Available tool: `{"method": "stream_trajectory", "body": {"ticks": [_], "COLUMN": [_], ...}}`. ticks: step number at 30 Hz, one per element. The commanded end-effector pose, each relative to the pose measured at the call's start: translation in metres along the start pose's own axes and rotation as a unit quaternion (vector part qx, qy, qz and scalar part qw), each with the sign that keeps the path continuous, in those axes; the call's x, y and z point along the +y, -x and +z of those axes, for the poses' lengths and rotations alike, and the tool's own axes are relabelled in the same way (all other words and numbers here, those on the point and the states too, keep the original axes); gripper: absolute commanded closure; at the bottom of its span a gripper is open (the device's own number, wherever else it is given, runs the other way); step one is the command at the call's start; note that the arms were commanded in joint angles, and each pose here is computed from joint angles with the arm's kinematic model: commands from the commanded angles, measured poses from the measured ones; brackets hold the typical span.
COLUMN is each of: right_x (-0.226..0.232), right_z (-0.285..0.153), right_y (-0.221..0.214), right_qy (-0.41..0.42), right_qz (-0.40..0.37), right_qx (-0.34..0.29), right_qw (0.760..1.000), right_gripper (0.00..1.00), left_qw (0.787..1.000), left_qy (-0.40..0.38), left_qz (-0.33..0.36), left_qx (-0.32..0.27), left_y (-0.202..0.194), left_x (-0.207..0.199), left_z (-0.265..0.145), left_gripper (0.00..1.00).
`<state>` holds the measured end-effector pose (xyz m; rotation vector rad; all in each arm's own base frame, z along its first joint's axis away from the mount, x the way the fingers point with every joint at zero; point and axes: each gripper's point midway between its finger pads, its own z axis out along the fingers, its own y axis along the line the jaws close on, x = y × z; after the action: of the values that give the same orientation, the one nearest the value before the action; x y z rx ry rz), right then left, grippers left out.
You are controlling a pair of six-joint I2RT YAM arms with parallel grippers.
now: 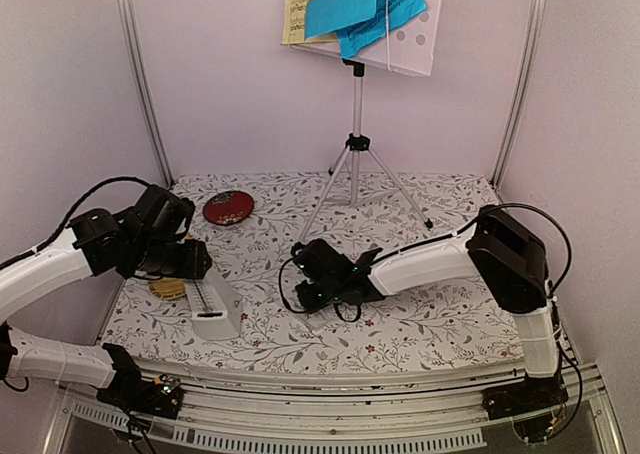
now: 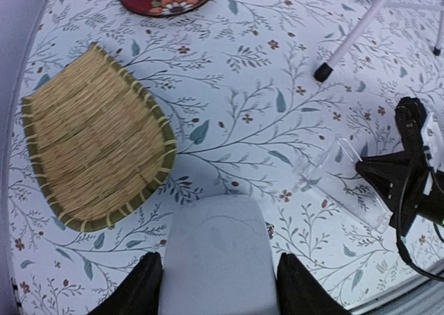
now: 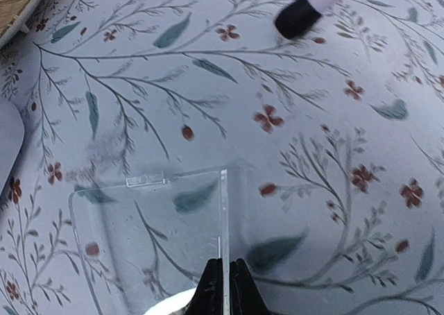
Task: Pack up the instrument practice props
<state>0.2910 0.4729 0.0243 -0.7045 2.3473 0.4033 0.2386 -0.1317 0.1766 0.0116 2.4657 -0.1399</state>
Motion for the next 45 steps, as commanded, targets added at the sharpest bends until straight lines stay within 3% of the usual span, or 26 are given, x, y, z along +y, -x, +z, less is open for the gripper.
{"method": "stream_trajectory", "body": {"ticks": [1,10,16,24,36,45], "right_x": [-0.027,-0.168,-0.223,-0.231,-0.227,-0.227], "right_z": [-0.059,-0.127,-0.143,-0.133,-0.106,-0.093], "right_y": [0.029,-0.01,-0.037,-0.032,-0.046,-0.061], "right_qy": [-0.037,-0.146,-0.188,-0.19,-0.178,-0.178], "right_qz": [0.028,0.115,0.16,0.176,0.174,0.173], "right_qx": [-0.069,-0.071,-0.061,-0.068,-0.04,-0.021], "right_qw": [0.997,0.98,0.967,0.963,0.968,0.968], "right_gripper": [0.98,0.99,0.99,0.99,0.99,0.97], "left_qw": [0.992,0.977,0.973,0.966,0.965,0.965], "left_qy": [-0.111,-0.113,-0.109,-0.144,-0.141,-0.145], "left_qz": [0.043,0.171,0.195,0.203,0.218,0.213], "left_qx": [-0.043,-0.052,-0.055,-0.067,-0.047,-0.047], "left_y": [0.035,0.054,0.066,0.076,0.065,0.065], "left_x": [-0.067,-0.169,-0.208,-0.244,-0.254,-0.258], "left_z": [-0.009,0.0,0.017,0.03,0.051,0.054], "left_gripper": [0.69,0.7,0.71,0.7,0.66,0.48]}}
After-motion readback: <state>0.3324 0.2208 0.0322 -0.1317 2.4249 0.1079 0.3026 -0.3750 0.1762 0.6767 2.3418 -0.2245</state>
